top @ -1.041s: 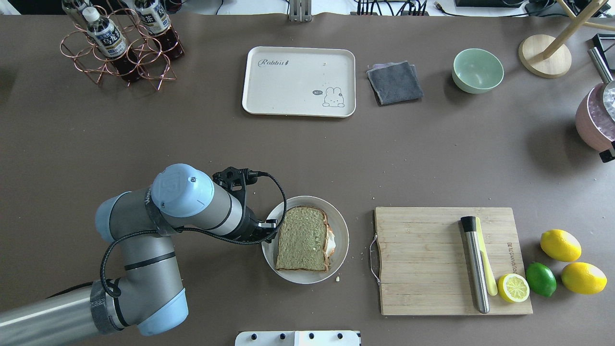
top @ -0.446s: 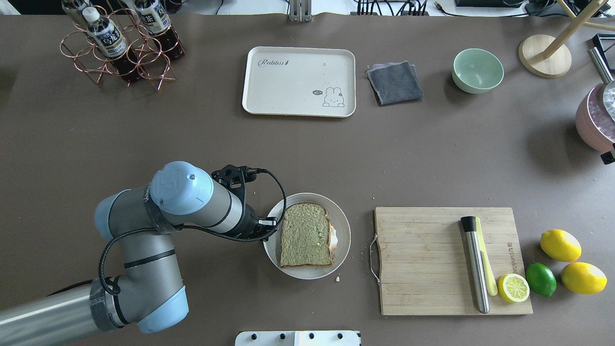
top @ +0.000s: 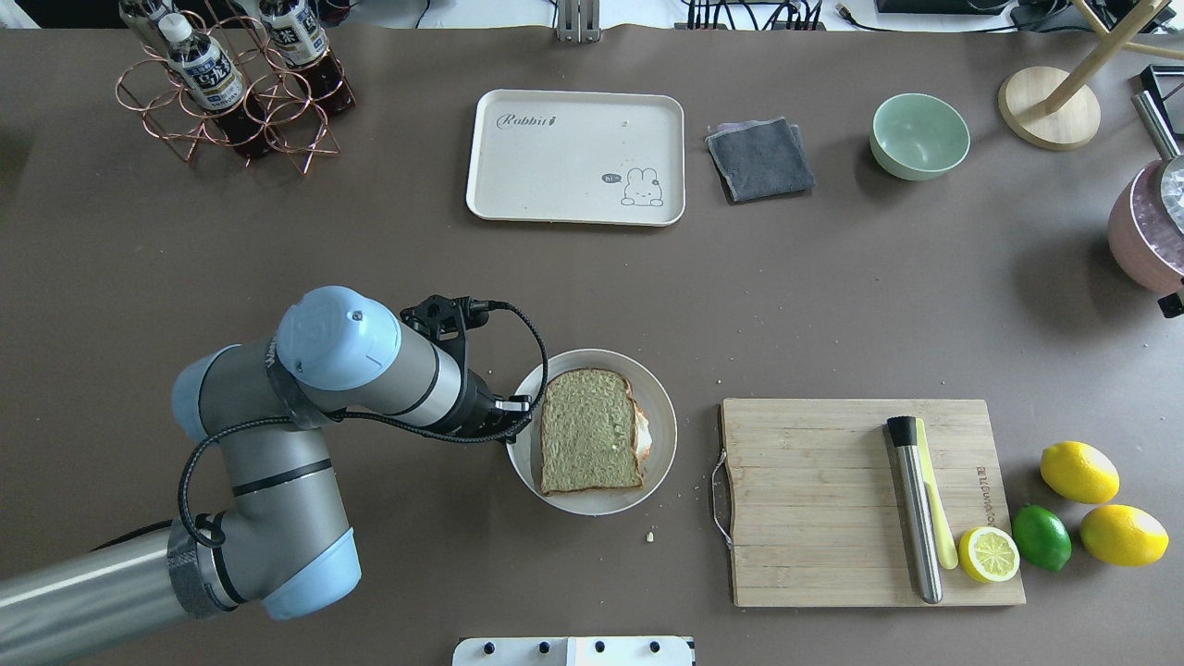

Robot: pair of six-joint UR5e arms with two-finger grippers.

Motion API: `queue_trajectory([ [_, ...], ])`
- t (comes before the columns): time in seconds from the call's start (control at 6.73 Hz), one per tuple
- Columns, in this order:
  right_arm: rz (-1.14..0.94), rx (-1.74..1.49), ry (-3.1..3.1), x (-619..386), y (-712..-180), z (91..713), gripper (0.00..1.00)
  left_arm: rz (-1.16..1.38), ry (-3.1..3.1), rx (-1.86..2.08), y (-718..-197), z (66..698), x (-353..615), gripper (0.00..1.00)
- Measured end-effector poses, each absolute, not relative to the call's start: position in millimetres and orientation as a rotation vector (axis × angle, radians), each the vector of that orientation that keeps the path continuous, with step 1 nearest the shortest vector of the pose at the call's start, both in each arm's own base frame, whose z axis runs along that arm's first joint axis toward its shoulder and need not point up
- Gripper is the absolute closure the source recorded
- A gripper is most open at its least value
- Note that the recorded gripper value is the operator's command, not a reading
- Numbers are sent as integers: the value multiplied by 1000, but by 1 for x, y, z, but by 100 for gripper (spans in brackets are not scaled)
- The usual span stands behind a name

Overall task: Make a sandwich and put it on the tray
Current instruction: 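Grasp the white plate rim with the left gripper and lift it, then carry the plate with the left gripper and lower it onto the cream tray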

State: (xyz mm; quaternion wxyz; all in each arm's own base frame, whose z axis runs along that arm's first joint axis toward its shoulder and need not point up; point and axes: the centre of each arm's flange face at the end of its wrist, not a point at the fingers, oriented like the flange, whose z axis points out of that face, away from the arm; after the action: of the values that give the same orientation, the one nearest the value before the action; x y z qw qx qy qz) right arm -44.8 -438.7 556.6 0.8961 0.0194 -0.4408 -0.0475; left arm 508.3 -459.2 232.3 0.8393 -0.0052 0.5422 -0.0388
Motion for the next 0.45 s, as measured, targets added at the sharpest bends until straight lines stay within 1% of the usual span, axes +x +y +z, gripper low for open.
queue_trajectory([
  [0.45, -92, 42, -912, -40, -433, 557, 0, -35, 1099, 25, -627, 227, 498, 100],
])
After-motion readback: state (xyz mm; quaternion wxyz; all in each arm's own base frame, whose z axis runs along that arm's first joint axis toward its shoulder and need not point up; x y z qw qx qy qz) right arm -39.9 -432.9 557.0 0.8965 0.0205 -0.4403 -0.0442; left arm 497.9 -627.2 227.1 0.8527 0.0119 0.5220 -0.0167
